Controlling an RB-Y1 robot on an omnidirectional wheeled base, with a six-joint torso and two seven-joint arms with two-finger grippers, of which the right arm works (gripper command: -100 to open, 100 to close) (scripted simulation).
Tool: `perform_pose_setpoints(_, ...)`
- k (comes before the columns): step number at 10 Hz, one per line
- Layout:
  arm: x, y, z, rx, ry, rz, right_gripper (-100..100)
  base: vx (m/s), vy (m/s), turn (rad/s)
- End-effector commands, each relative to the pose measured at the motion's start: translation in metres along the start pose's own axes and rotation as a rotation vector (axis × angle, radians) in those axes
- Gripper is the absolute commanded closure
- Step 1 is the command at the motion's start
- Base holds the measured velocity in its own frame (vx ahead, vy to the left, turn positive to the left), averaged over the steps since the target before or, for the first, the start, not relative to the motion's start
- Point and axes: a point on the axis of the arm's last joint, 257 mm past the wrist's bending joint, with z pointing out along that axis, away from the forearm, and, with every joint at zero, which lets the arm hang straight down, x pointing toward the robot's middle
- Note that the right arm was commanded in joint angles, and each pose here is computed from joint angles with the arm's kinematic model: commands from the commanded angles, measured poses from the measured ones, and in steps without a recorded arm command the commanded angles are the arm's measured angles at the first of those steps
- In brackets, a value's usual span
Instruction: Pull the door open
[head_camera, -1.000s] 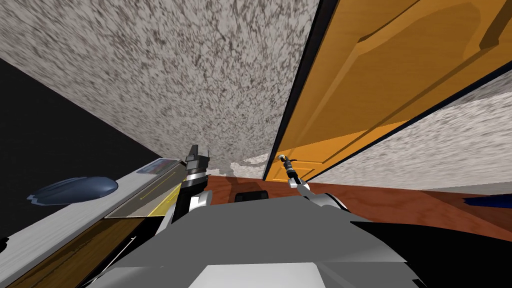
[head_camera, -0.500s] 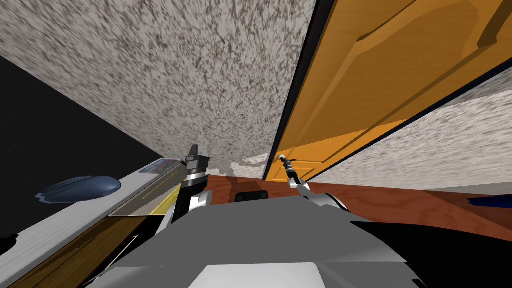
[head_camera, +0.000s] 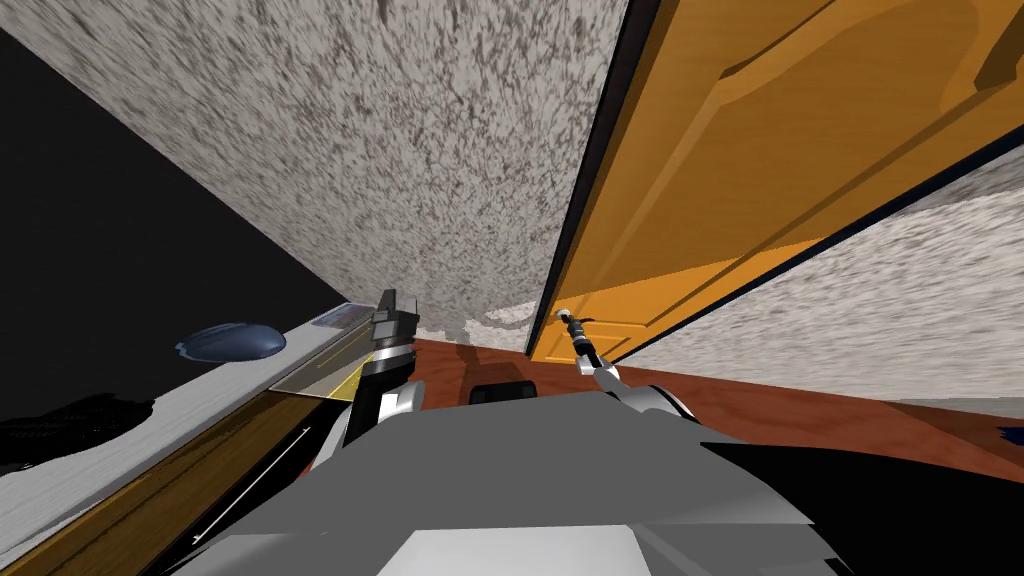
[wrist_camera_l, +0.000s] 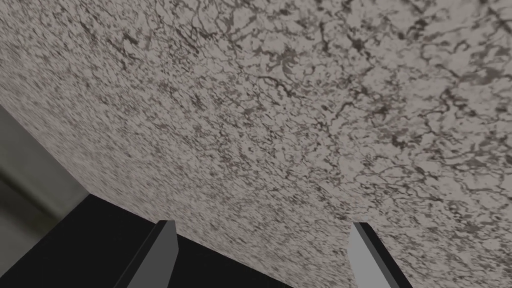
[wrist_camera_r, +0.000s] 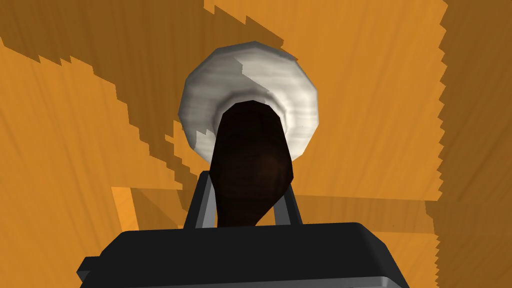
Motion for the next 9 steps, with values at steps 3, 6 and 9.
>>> perform_pose_setpoints(3,0.0029,-0.0016,0.0002,0.005,0.003,-0.001,100,-0.217,-0.096,0.193)
perform_pose_setpoints(6,0.0033,-0.0008,0.0021,0.006,0.001,-0.003,100,-0.221,-0.101,0.231)
perform_pose_setpoints(9,0.0036,-0.0004,0.0031,0.007,0.001,-0.004,100,-0.229,-0.109,0.164)
